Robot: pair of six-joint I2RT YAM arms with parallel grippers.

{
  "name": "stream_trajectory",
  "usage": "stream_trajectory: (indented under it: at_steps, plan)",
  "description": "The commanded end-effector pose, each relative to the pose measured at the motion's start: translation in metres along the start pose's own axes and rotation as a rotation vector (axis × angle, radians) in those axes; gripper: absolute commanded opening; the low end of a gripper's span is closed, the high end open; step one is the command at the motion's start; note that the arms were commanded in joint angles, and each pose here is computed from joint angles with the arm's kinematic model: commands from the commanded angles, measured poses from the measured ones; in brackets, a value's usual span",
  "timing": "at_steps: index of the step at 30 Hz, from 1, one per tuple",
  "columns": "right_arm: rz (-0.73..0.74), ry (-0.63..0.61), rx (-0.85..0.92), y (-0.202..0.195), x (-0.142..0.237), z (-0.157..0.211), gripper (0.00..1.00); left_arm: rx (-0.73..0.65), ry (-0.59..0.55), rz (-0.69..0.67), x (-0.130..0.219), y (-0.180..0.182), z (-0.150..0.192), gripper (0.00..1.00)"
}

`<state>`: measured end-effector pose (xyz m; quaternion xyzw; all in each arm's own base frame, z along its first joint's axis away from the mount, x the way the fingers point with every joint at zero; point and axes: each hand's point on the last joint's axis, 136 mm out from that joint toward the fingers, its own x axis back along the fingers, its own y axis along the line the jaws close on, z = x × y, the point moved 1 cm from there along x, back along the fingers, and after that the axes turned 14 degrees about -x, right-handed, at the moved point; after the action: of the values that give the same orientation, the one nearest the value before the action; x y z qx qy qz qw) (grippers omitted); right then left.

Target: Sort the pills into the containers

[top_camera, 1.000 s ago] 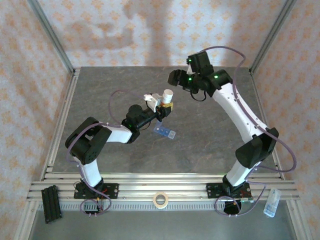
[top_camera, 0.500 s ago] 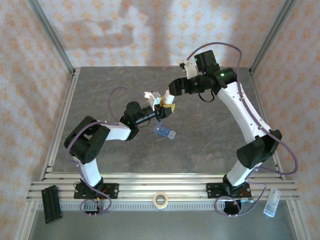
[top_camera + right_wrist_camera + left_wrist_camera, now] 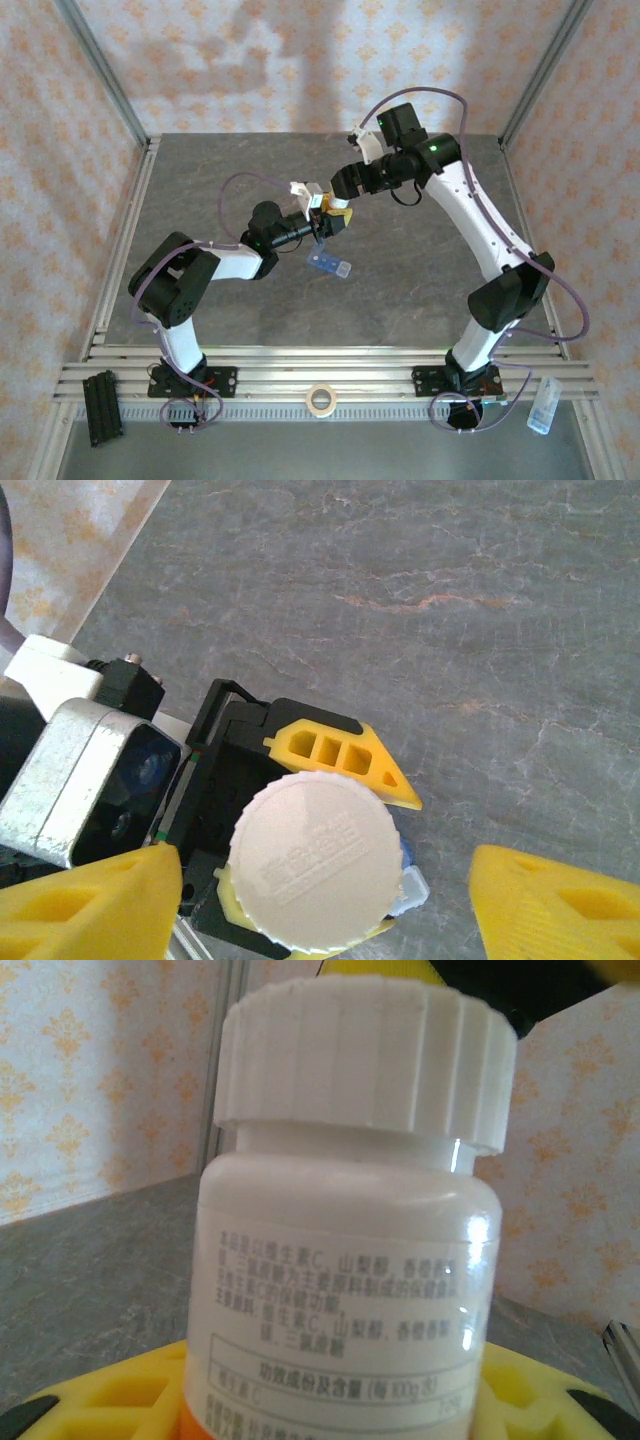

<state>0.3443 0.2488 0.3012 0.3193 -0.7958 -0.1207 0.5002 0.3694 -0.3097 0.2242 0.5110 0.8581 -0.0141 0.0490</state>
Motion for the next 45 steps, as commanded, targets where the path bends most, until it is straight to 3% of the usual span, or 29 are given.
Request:
stream_trajectory:
  at_steps: [1,4,13,25,32,41,45]
  plan:
    - [-0.008,0.010,0.016,0.005,0.001,-0.001,0.69,-0.036,-0.061,0.021,-0.003,0.000,-0.022,0.00]
    - [-0.001,0.021,0.006,0.003,-0.002,0.001,0.56,-0.036,-0.063,0.024,-0.003,0.000,-0.023,0.00]
    - [0.040,0.021,-0.114,-0.011,-0.022,0.009,0.41,-0.039,-0.070,0.005,-0.003,0.003,-0.028,0.00]
    - [0.144,-0.108,-0.453,-0.030,-0.055,0.014,0.40,-0.247,-0.032,-0.275,0.007,0.015,-0.025,0.00]
    - [0.180,-0.123,-0.453,-0.032,-0.050,0.010,0.46,-0.252,-0.024,-0.293,0.003,0.014,-0.021,0.00]
    - [0.151,-0.129,-0.351,-0.018,0.006,-0.007,0.77,-0.218,-0.029,-0.279,0.003,0.022,-0.017,0.00]
    - [0.149,-0.129,-0.296,-0.022,0.032,-0.003,0.82,-0.211,-0.039,-0.248,0.001,0.021,-0.019,0.00]
